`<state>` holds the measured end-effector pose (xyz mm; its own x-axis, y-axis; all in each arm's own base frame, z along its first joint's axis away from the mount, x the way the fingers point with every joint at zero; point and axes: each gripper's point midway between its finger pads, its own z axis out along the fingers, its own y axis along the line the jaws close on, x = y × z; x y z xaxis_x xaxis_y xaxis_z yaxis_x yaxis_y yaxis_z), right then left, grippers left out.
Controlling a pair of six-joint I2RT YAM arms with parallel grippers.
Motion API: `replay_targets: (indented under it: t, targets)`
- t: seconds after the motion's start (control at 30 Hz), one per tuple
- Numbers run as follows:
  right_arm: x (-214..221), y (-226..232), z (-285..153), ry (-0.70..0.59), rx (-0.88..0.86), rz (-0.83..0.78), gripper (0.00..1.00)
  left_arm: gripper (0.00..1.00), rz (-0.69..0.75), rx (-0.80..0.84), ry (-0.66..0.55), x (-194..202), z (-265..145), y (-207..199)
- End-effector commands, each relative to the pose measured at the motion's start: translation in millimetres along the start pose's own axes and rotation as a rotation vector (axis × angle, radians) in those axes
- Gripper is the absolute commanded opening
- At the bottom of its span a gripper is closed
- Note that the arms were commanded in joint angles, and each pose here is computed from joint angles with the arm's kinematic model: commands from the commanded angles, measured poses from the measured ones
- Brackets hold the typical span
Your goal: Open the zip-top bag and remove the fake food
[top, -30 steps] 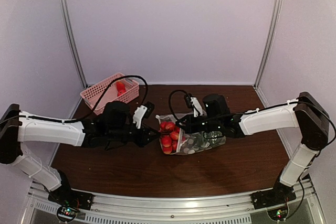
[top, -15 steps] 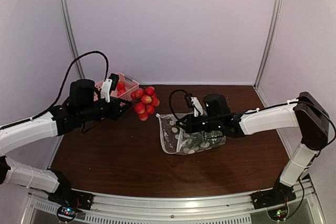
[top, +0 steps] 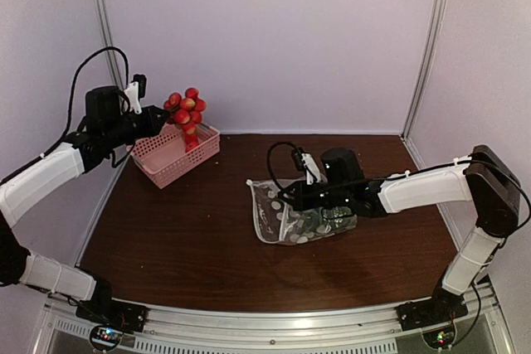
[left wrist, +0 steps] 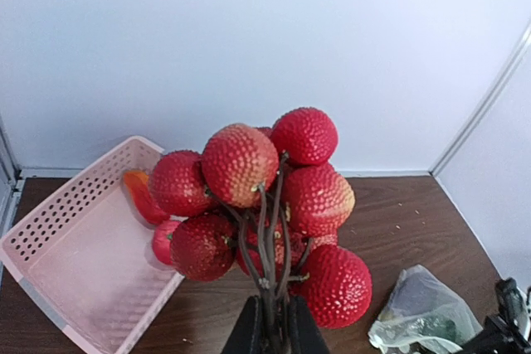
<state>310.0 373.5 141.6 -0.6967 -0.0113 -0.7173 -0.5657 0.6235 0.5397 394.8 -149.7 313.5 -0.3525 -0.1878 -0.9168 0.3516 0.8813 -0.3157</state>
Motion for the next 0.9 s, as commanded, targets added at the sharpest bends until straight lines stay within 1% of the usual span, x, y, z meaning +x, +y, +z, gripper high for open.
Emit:
replay_targets:
  t: [0.0,0.13,0.23,0.33,0.57,0.87]
  targets:
    - [0,4,1,-0.001,-0.035,0.004,0.0,0.0,-0.044,-0.066,-0.087,-36,16,36]
    - [1,3,2,0.005,-0.034,0.002,0.0,0.0,-0.086,-0.146,-0.066,-38,40,79]
    - [2,1,2,0.007,-0.03,0.001,0.0,0.0,-0.119,-0.202,-0.019,-25,63,112]
    - [3,1,3,0.007,-0.03,0.006,0.0,0.0,-0.148,-0.237,0.002,-13,81,136]
    - [5,0,5,0.015,-0.031,0.008,0.0,0.0,-0.186,-0.262,0.049,18,120,167]
    - [3,1,5,0.014,-0.031,0.008,0.0,0.0,-0.209,-0.331,0.138,65,154,208]
